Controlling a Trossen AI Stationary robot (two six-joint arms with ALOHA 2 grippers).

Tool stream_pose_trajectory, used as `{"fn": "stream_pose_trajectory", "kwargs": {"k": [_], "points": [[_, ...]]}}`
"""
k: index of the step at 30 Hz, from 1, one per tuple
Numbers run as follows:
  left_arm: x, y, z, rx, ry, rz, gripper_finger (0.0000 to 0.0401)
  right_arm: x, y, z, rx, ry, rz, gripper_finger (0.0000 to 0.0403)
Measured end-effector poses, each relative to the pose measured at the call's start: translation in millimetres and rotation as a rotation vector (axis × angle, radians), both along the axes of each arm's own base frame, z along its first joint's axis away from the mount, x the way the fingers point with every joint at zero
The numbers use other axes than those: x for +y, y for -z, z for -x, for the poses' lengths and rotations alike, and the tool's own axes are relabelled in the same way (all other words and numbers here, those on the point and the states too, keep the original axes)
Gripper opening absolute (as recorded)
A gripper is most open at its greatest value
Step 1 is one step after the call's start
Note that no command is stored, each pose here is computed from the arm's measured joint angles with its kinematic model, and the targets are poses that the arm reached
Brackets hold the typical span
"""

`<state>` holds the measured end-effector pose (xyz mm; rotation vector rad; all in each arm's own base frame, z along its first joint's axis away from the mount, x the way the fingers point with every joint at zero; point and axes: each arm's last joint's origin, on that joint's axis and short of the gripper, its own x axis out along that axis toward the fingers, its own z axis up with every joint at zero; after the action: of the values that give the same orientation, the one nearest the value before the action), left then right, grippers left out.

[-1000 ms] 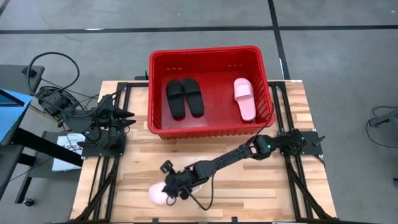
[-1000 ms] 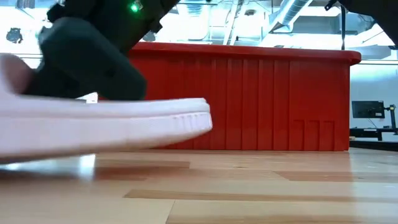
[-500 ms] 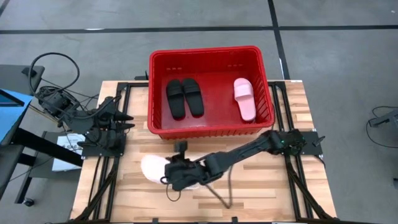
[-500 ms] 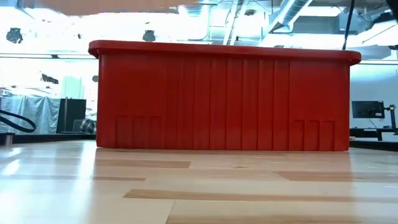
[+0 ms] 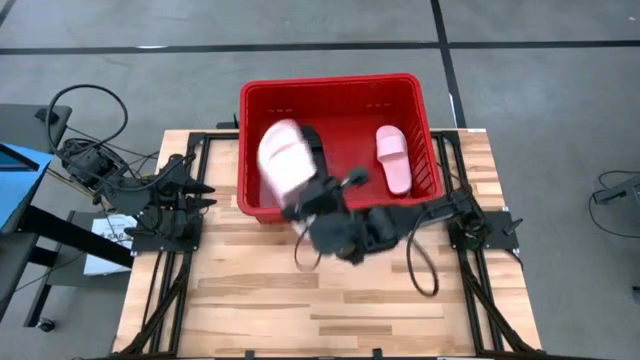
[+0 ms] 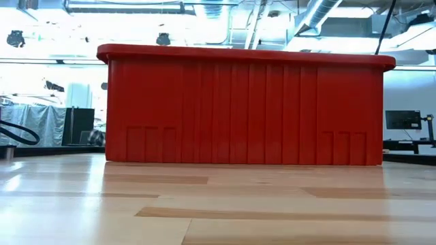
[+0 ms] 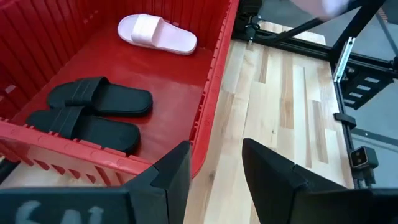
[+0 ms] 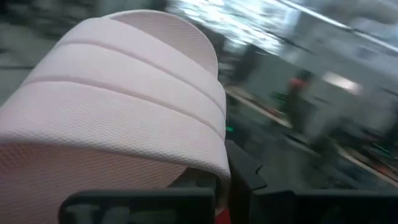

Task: Pick and place slides into bin
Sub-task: Put the pink slide into the basket

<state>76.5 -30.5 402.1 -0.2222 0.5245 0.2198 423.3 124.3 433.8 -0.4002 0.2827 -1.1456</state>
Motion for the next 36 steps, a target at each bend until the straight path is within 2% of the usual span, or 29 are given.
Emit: {"fn": "stream_pose_trajectory", "kwargs": {"k": [7,11,13,15,17,20,25,29,33,36], "points": [[2,-1,0,-0.017,-0.03,-0.064,0.0135,-78,-32,15,-0.031,0.214,0.004,0.0],[4,-2,1,-0.03,-0.053,-0.117,0.0135,-125,-32,26,0.043,0.205,-0.025,0.0],[5,-2,2,-0.037,-0.063,-0.14,0.0135,-151,-28,39,0.066,0.146,-0.116,0.0],[6,-3,2,-0.041,-0.073,-0.171,0.0135,-178,-19,56,0.086,0.143,-0.257,0.0],[7,-3,2,-0.053,-0.104,-0.212,0.0135,-202,-8,75,0.161,0.229,-0.355,0.0],[9,-4,3,-0.068,-0.153,-0.27,0.0135,-231,4,93,0.252,0.35,-0.442,0.0],[11,-6,3,-0.092,-0.226,-0.335,0.0135,-270,18,92,0.266,0.285,-0.613,0.0],[13,-7,4,-0.107,-0.27,-0.363,0.0135,-296,37,94,0.263,0.287,-0.721,0.0],[13,-7,4,-0.116,-0.297,-0.382,0.0135,-311,60,99,0.281,0.31,-0.842,0.0],[14,-7,4,-0.115,-0.304,-0.401,0.0135,-317,78,98,0.299,0.322,-0.894,0.0]]}}
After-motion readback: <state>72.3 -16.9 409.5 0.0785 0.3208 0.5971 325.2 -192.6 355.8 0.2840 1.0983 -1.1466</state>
